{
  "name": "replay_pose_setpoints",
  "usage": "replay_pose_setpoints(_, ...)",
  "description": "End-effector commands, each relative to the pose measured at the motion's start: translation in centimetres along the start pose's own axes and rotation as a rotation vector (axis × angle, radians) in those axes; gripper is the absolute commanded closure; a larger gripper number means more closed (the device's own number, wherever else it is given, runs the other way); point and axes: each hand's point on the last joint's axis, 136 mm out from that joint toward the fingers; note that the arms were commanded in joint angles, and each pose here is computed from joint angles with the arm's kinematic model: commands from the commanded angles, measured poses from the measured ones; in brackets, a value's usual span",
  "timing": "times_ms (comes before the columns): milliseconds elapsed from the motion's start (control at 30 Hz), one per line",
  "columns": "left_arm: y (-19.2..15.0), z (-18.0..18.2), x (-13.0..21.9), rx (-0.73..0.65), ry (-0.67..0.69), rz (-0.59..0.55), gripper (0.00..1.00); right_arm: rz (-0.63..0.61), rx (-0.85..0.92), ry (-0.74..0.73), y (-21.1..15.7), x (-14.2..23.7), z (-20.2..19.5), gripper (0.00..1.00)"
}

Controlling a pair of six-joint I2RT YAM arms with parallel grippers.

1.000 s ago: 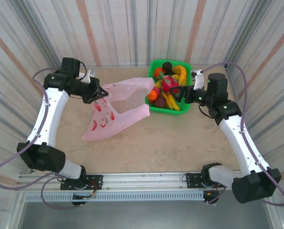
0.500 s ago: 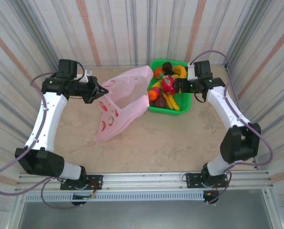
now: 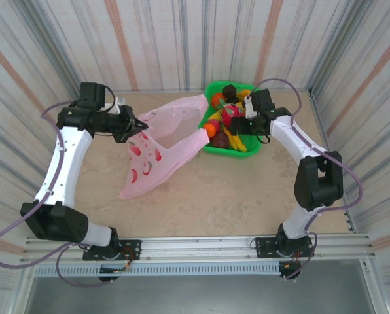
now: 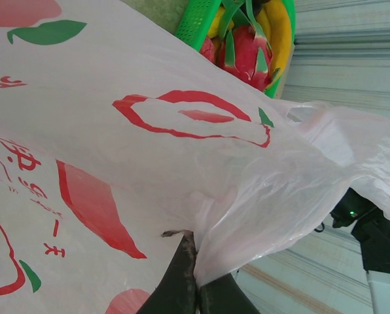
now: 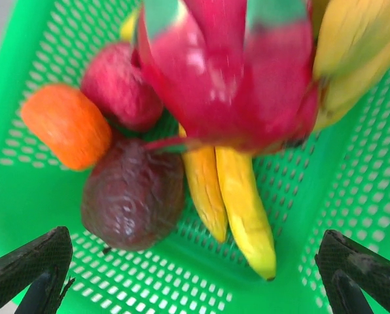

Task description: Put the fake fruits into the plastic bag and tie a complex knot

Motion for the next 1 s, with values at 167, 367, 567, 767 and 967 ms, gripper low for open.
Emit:
replay_pose_setpoints(167, -0.3, 0.0, 0.6, -0.004, -0.014, -0.008, 1.0, 0.11, -0.077, -0.045, -4.4, -0.1, -1.4, 0.01)
replay_pose_setpoints(367, -0.3, 0.2, 0.5, -0.005, -0.009, -0.01, 1.0, 0.171, -0.097, -0.107, -7.0, 0.3, -3.6, 0.01)
replay_pose_setpoints(567, -0.2, 0.4, 0.5, 0.001, -0.008, -0.007, 1.0, 0.242, -0.099, -0.215, -9.9, 1.6, -6.8, 0.01)
replay_pose_setpoints(767, -0.2, 0.4, 0.4, 0.011, -0.016, -0.007, 1.0, 0.244, -0.11, -0.254, -11.9, 3.4, -8.6, 0.01)
replay_pose_setpoints(967, -0.3, 0.2, 0.2, 0.021, -0.044, 0.008, 1.0, 0.155, -0.066, -0.193, -9.0, 5.8, -6.9, 0.01)
Point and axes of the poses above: each hand's point on the last joint's axis, 136 mm out from that joint toward the fingers, its own x axis back along the fingers, its own z axis along the line the jaws close on, y = z × x, and after that the axes turned 2 degrees about x, right-handed
